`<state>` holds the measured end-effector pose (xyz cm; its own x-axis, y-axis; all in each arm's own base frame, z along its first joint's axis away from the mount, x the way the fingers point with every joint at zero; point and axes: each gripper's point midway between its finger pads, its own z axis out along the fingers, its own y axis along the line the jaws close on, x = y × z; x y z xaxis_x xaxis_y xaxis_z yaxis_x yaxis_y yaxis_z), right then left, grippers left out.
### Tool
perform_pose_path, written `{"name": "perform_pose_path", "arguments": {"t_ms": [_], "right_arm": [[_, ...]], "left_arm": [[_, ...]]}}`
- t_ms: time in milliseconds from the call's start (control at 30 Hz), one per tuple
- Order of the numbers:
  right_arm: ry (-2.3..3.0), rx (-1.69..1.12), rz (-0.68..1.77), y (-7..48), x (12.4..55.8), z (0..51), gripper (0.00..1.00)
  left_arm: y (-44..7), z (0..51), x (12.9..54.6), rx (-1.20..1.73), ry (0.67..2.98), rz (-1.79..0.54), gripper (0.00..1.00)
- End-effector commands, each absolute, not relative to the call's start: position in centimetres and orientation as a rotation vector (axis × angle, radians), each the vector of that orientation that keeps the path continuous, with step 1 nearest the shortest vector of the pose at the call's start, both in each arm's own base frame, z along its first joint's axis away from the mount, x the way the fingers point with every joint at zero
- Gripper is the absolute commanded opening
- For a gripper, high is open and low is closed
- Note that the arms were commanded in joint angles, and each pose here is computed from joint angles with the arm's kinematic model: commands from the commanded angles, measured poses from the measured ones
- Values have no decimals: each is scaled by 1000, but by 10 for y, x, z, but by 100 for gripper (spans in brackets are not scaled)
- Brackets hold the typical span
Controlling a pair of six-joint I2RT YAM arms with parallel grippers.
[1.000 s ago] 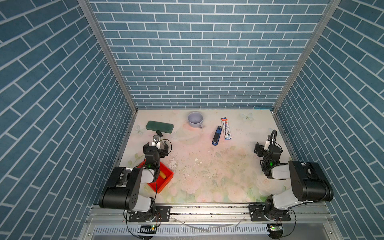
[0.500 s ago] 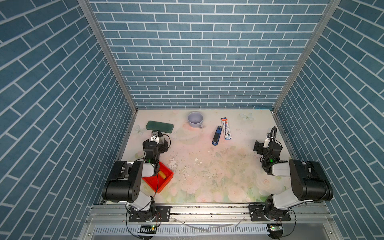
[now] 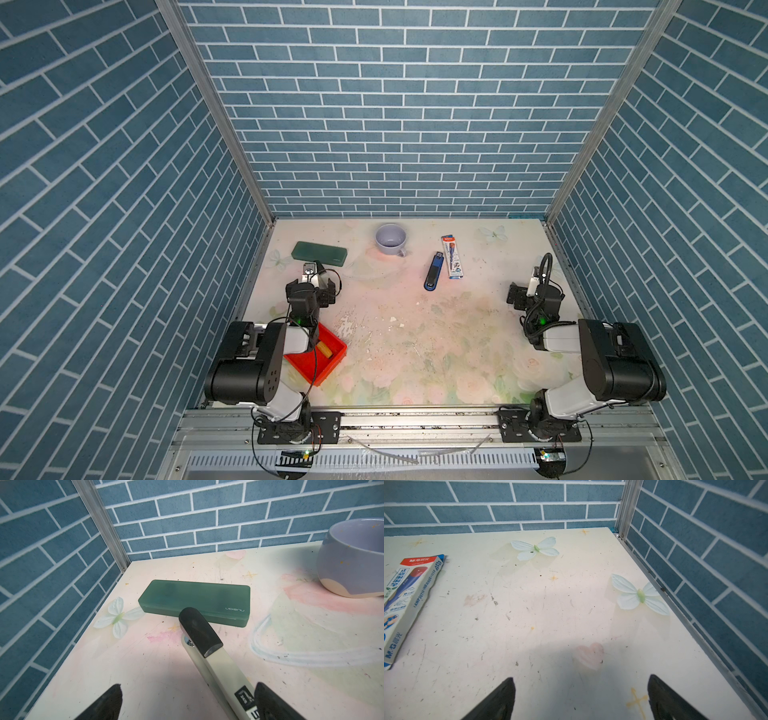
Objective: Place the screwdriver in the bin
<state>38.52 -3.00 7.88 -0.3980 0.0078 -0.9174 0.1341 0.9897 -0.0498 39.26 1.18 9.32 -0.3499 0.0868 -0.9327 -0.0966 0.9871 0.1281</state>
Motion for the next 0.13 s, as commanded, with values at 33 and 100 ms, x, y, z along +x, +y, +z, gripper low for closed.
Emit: {"name": "perform_pose_path", "arguments": {"t_ms": [33,100], "right_arm": [[1946,121,-116,-31,394,89,99],[1940,127,-121,-32,394,89,99]], "left_arm": [[12,94,394,-12,1918,184,100],[13,95,393,-13,1914,183,100]]}}
